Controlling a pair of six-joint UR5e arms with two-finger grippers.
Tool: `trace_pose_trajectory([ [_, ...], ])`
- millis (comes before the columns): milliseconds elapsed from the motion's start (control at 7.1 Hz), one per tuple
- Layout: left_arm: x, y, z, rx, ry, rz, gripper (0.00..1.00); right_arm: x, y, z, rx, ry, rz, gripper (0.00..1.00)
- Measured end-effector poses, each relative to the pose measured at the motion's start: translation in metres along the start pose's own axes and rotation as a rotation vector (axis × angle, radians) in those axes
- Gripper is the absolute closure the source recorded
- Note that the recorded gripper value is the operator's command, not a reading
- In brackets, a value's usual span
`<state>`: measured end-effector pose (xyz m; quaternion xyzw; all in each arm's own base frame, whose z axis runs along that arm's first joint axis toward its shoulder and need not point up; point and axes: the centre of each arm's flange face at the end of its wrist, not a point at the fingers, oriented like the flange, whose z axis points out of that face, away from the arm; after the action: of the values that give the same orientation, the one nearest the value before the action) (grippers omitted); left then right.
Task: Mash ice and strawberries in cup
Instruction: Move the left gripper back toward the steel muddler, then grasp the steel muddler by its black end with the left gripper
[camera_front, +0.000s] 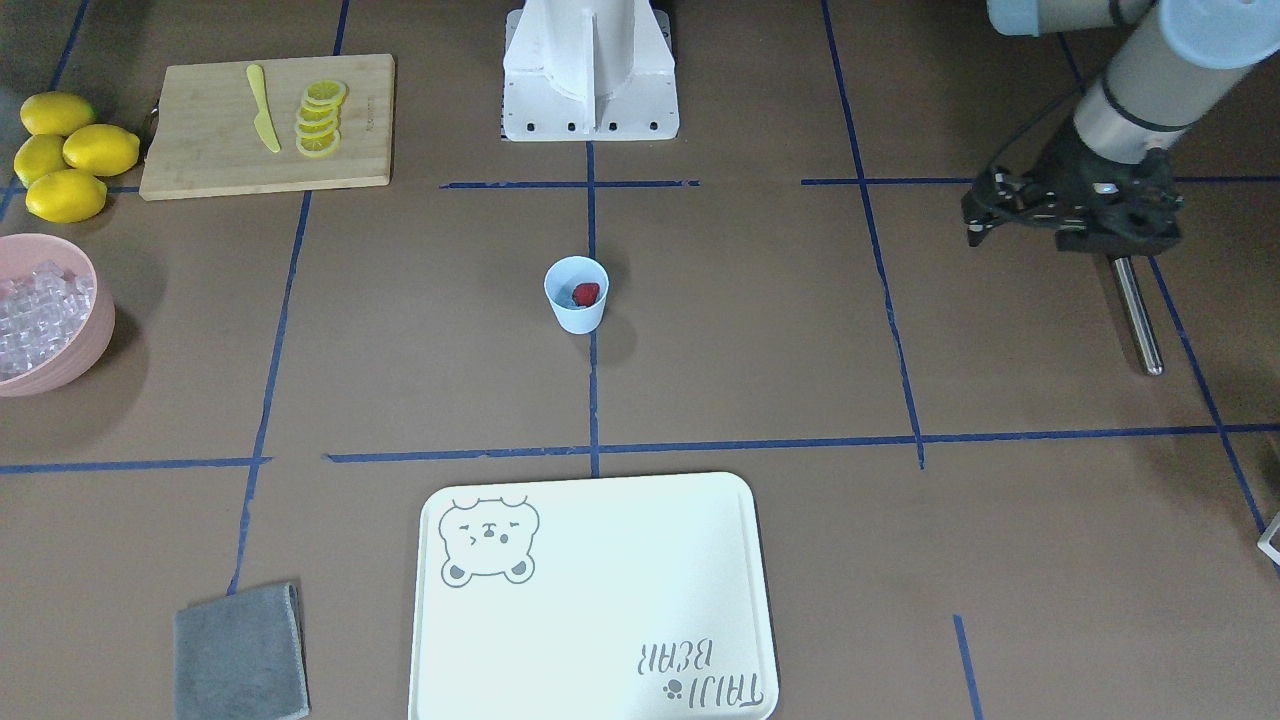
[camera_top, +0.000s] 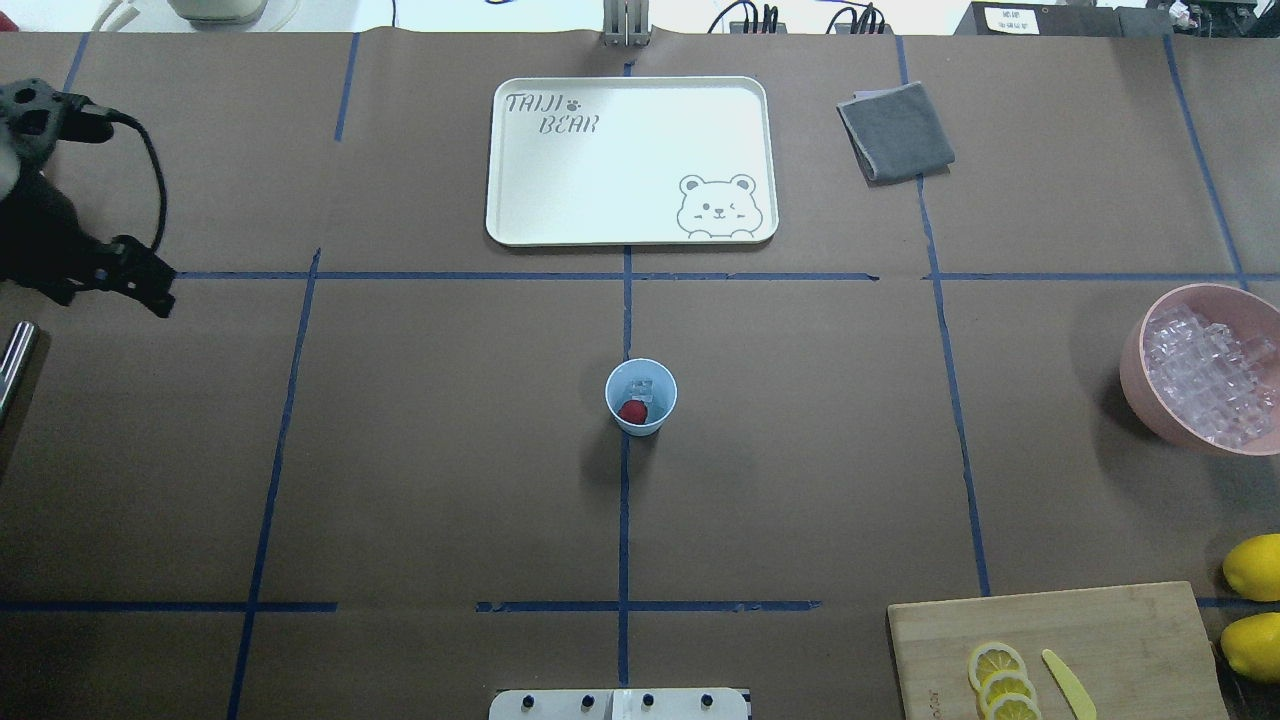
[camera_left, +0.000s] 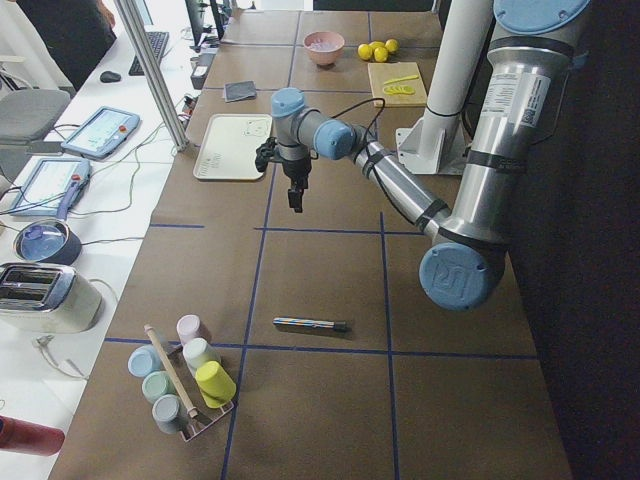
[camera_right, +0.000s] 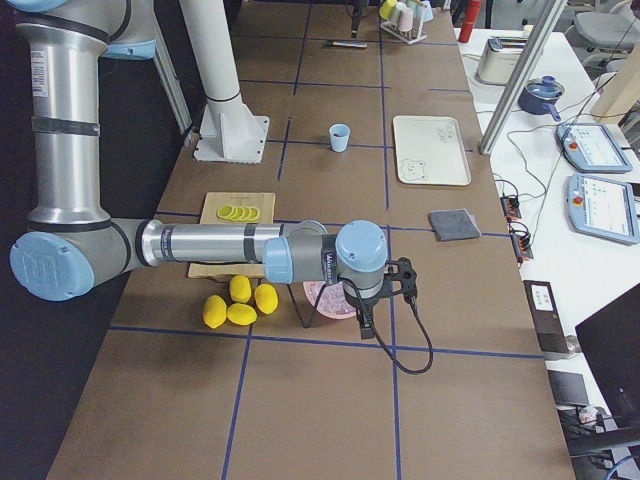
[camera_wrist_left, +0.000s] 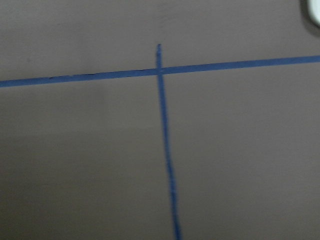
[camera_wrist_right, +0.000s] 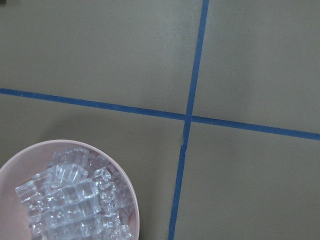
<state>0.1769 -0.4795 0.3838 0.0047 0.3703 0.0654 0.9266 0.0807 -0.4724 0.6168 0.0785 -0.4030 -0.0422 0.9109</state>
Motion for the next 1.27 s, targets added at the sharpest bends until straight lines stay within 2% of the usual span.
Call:
trace_pose_trajectory([
  [282,-0.096,0.003,0.009,-0.026,-0.009,-0.023,0.00,-0.001,-0.001,0.000,0.001,-0.003,0.000,0.00],
  [564,-0.170,0.012,0.057,-0.004,0.010,-0.035,0.00,-0.001,-0.001,-0.001,0.004,-0.005,-0.002,0.00],
  [845,-0.212,0.016,0.099,0.026,0.019,-0.059,0.00,-0.001,0.000,-0.001,0.005,-0.005,-0.002,0.00],
  [1268,-0.247,0.014,0.155,0.090,0.046,-0.161,0.00,-0.002,-0.001,-0.001,0.007,-0.004,-0.004,0.00],
])
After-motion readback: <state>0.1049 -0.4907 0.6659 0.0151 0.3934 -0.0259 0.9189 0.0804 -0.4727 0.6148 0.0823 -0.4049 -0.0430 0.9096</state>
